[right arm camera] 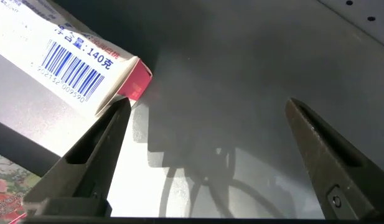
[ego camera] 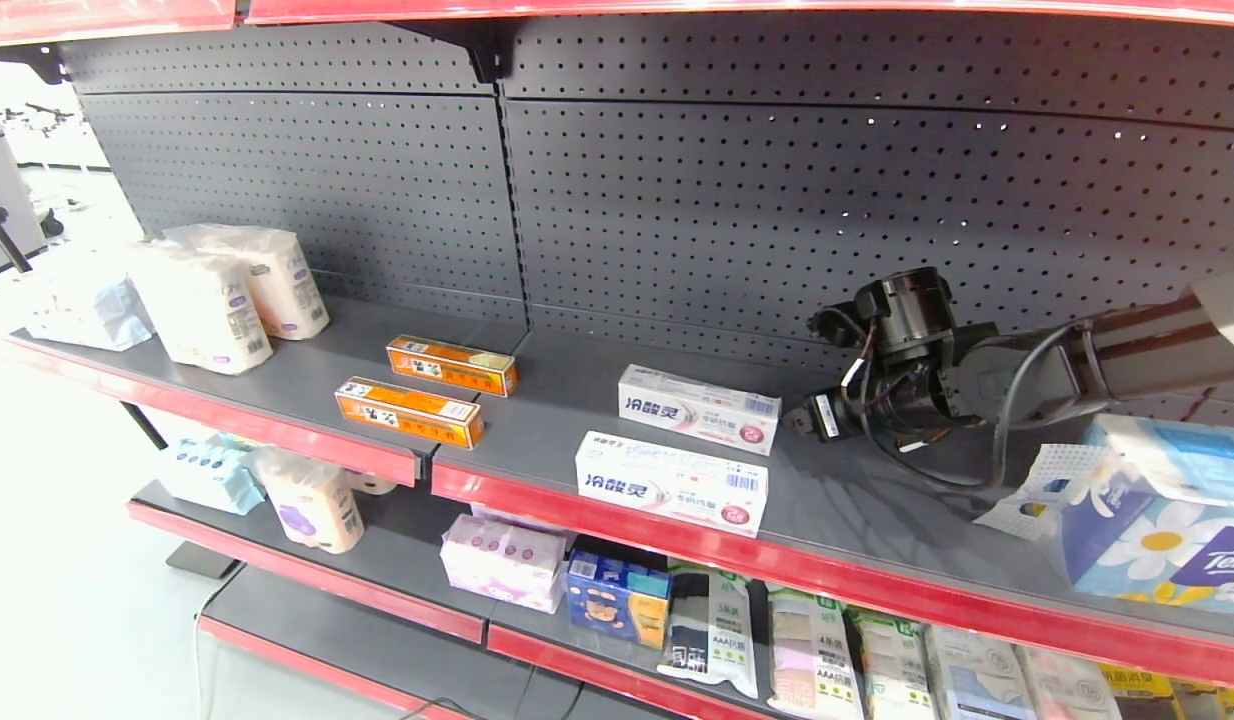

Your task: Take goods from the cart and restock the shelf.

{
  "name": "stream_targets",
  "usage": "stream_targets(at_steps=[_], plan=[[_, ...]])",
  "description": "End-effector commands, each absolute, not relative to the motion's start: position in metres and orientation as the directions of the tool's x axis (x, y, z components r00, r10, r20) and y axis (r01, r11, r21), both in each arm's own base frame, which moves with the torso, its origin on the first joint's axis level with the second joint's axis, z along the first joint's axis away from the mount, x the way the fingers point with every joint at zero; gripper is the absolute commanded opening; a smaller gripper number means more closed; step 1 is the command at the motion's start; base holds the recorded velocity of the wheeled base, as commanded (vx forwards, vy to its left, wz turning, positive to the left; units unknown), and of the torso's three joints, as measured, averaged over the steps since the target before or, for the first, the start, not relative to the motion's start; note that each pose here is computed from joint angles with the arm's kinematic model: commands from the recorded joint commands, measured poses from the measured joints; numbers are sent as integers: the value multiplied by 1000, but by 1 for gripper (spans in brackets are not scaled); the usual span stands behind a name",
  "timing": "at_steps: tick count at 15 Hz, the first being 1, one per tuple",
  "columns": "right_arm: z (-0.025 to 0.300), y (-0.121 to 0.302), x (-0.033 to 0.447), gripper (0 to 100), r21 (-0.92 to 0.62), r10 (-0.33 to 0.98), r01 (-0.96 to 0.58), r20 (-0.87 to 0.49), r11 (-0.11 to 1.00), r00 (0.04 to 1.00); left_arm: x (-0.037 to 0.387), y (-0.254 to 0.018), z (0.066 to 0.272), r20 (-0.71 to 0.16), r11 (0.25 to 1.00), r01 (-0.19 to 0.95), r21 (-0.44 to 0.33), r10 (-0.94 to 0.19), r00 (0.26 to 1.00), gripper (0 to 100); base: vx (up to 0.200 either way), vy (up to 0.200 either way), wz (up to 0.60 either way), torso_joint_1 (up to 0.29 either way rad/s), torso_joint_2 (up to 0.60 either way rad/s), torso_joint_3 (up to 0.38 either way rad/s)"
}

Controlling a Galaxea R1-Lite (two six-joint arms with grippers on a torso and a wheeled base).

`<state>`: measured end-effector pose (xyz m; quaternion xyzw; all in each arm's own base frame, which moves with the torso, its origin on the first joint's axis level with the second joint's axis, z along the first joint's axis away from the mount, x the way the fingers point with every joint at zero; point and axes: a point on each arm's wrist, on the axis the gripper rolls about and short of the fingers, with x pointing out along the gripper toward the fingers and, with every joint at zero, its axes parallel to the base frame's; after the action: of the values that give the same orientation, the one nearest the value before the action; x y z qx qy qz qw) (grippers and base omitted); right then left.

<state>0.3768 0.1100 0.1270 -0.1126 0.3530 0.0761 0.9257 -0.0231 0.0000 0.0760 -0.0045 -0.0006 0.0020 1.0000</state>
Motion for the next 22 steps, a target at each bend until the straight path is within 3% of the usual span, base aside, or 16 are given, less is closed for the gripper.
stream_targets(at_steps=[1, 22], plan=[[126, 110, 378, 100, -155, 63, -221, -668, 963, 742, -23, 0, 76, 0, 1000, -5, -9, 5, 1000, 100, 0, 0, 0, 0, 0, 0], [124, 118, 381, 100, -155, 76, -235, -659, 960, 748, -23, 0, 76, 0, 1000, -5, -9, 5, 1000, 100, 0, 0, 0, 0, 0, 0]])
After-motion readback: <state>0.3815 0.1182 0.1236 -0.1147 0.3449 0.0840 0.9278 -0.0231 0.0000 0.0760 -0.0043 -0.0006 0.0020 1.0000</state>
